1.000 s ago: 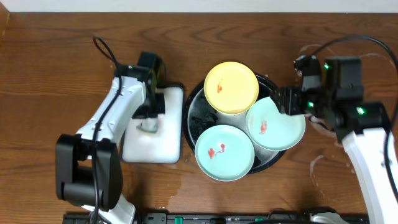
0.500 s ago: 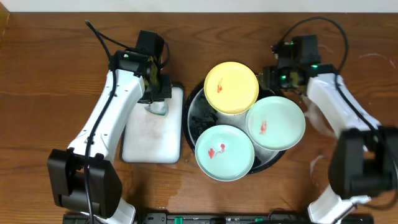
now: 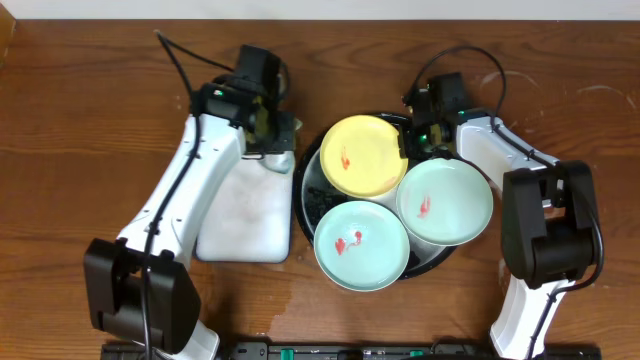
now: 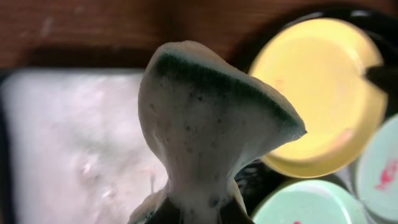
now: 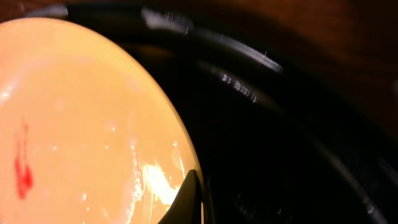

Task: Clean dirty plates on tray and stack at the side
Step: 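Reach the right gripper to the yellow plate's rim, then scrub the yellow plate with the sponge while right gripper holds it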

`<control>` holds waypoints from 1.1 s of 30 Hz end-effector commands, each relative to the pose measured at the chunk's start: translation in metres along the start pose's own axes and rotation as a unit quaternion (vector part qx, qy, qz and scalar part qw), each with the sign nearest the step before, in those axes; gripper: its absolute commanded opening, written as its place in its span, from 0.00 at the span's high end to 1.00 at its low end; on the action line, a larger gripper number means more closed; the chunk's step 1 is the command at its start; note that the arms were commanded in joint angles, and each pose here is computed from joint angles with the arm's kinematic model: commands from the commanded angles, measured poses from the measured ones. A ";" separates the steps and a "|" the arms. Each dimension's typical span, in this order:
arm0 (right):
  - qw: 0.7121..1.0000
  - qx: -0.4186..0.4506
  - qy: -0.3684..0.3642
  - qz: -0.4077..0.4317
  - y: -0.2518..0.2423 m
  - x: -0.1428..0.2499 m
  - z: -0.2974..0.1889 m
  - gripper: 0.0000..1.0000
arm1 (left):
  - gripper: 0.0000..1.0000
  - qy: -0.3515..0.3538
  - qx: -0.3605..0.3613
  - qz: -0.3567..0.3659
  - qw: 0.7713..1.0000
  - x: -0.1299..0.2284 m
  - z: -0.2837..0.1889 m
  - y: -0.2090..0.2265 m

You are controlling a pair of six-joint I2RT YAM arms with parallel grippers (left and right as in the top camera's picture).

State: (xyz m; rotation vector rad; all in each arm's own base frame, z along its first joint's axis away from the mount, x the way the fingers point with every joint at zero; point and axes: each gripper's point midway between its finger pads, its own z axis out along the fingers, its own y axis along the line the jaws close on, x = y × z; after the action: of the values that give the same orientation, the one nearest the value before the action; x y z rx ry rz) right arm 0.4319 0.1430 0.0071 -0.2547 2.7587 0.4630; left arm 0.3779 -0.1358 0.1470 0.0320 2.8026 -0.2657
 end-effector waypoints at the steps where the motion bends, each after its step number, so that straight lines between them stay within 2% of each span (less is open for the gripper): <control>1: 0.998 0.051 0.009 0.020 -0.004 0.005 -0.008 0.99 | 0.93 -0.024 0.024 0.024 0.999 -0.010 -0.006 -0.027; 7: 0.989 0.125 0.027 0.077 -0.022 0.020 -0.014 0.99 | 0.93 -0.032 0.046 0.016 0.998 -0.012 0.021 -0.063; 15: 0.988 0.124 0.028 0.083 -0.019 0.021 -0.013 0.99 | 0.93 0.001 0.108 -0.014 0.994 -0.003 0.090 -0.115; 19: 0.989 0.124 0.031 0.078 -0.018 0.022 -0.013 0.99 | 0.93 0.019 0.109 -0.051 0.993 0.004 0.128 -0.121; 24: 0.989 0.123 0.032 0.075 -0.018 0.022 -0.013 0.99 | 0.92 0.068 0.143 -0.076 0.984 0.022 0.167 -0.133; 27: 0.989 0.124 0.033 0.075 -0.018 0.023 -0.013 0.99 | 0.93 0.071 0.106 -0.064 0.990 0.029 0.185 -0.116; 30: 0.989 0.125 0.037 0.075 -0.019 0.025 -0.013 0.99 | 0.93 0.045 0.000 -0.045 0.998 0.026 0.187 -0.076; 33: 0.988 0.125 0.041 0.076 -0.019 0.027 -0.013 0.99 | 0.93 0.011 -0.127 -0.008 0.992 0.014 0.174 -0.032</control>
State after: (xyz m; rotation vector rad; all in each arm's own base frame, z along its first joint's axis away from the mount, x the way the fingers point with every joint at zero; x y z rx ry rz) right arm 0.4113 0.1273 0.0070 -0.0153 2.8760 0.2264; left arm 0.4115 -0.2719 0.0184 -0.0604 2.8569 -0.4759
